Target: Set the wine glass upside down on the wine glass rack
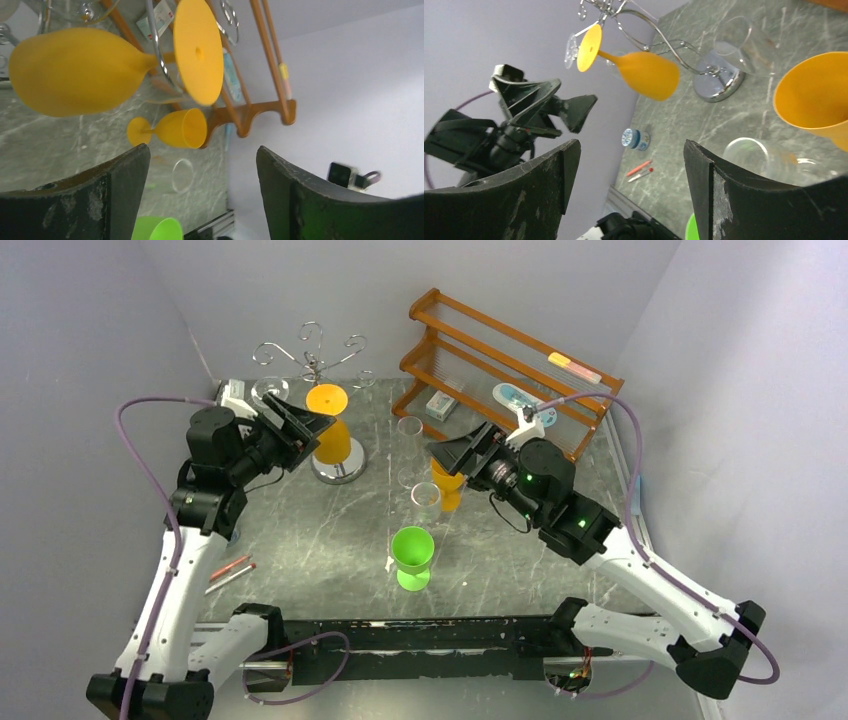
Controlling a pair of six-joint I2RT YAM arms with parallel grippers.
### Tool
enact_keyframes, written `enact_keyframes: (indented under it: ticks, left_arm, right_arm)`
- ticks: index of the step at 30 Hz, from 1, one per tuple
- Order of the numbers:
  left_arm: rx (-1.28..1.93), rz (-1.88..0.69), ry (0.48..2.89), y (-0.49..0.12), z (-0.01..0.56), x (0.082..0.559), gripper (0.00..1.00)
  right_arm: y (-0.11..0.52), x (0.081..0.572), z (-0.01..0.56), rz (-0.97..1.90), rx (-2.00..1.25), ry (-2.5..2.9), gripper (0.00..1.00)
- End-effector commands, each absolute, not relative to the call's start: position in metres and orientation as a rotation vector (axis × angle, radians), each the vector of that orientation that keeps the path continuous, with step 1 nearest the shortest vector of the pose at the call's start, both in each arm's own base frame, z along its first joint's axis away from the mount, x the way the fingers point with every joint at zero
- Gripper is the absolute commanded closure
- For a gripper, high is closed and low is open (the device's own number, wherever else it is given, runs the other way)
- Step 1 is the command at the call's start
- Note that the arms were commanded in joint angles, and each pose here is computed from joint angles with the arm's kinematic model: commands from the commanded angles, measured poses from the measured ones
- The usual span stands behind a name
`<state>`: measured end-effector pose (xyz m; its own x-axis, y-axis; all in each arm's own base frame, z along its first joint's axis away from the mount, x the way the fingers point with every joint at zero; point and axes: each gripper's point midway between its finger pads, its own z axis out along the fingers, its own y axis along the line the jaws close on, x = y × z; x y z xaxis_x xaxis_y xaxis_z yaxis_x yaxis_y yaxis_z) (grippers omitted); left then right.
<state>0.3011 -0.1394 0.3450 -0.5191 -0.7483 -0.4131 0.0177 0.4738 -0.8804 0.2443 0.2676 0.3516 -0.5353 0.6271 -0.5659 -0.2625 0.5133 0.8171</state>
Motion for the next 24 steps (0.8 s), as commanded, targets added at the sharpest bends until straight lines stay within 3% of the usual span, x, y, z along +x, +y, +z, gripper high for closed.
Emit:
enact_keyframes:
  ticks: [1, 5, 11, 18, 24]
  left_arm:
    - [-0.425, -1.028, 1.917, -0.135, 0.344, 0.267, 0.17]
    - [-0.322, -0.789, 1.892, -0.106, 0.345, 0.249, 0.08]
    - [-0.204, -0.473, 1.858, -0.065, 0.337, 0.224, 0.06]
    - [-0.107, -0.339, 1.809, -0.049, 0.339, 0.213, 0.07]
    - [-0.052, -0.388, 1.797, -0.059, 0.335, 0.209, 0.08]
  right_arm:
    - [0.245, 0.244, 0.331, 0.973, 0.192, 1.846, 0.19]
    - [0.216, 0.248, 0.312, 0.737, 0.13, 1.88, 0.16]
    - [0.177, 0.254, 0.302, 0.477, 0.097, 1.866, 0.14]
    - [0.182, 0.251, 0.312, 0.476, -0.048, 1.822, 0.14]
    - [0.228, 0.23, 0.268, 0.598, -0.333, 2.002, 0.19]
